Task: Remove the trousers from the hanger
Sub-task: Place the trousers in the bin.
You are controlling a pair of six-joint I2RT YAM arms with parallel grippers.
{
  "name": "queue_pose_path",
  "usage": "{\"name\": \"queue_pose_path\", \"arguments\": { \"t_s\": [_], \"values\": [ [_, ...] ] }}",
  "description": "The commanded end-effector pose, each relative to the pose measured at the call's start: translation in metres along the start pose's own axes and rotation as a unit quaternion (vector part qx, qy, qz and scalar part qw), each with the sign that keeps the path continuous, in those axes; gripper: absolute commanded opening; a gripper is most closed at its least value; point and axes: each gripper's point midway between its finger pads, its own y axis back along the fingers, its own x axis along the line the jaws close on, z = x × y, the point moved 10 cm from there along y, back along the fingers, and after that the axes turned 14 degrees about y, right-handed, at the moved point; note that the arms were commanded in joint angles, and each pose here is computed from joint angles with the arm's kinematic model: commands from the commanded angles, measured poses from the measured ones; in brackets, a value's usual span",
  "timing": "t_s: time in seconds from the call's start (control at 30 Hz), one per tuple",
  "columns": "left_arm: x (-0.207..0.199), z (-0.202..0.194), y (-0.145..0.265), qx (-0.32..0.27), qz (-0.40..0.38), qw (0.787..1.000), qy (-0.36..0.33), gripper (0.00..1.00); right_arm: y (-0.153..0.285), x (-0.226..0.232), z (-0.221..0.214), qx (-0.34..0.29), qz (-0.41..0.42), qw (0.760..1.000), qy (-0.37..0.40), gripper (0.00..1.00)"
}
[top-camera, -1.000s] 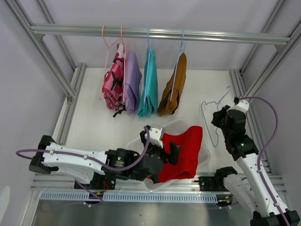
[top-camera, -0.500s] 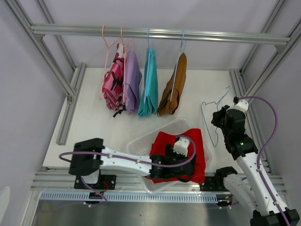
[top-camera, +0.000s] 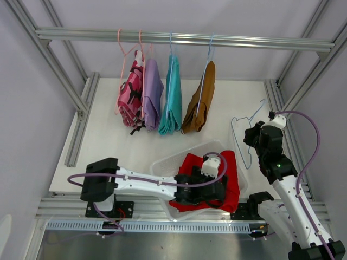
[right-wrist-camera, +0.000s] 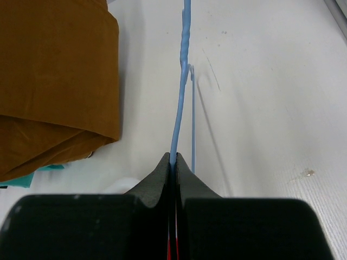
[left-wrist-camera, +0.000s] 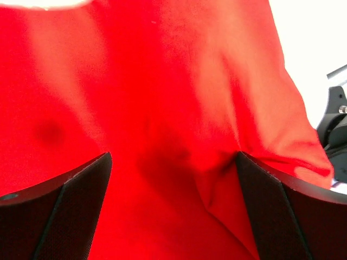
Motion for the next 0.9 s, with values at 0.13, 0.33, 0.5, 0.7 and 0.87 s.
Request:
{"name": "queue_pose_path", "arguments": {
  "t_s": [0.13,0.33,0.5,0.7,0.87],
  "values": [
    [0.014,0.040,0.062,-0.034,0.021,0.998,-0.046,0.99,0.006,0.003,0.016,-0.034,0.015,0.999,-0.004,0.00],
    [0.004,0.076,0.107,-0.076,-0.010,0.995,-0.063,0.99,0.008,0.005,0.027,-0.042,0.013,0.999,-0.003,0.00],
    [0.000,0.139,0.172,-0.150,-0.065,0.982,-0.092,0.99,0.012,0.009,0.050,-0.058,0.013,0.998,-0.003,0.00],
    [0.042,0.205,0.218,-0.254,-0.053,0.961,-0.094,0.99,0.021,0.012,0.078,-0.073,0.011,0.997,0.018,0.00],
    [0.080,0.229,0.219,-0.310,-0.044,0.947,-0.075,1.00,0.033,0.015,0.091,-0.085,0.025,0.996,0.024,0.00]
  ]
}}
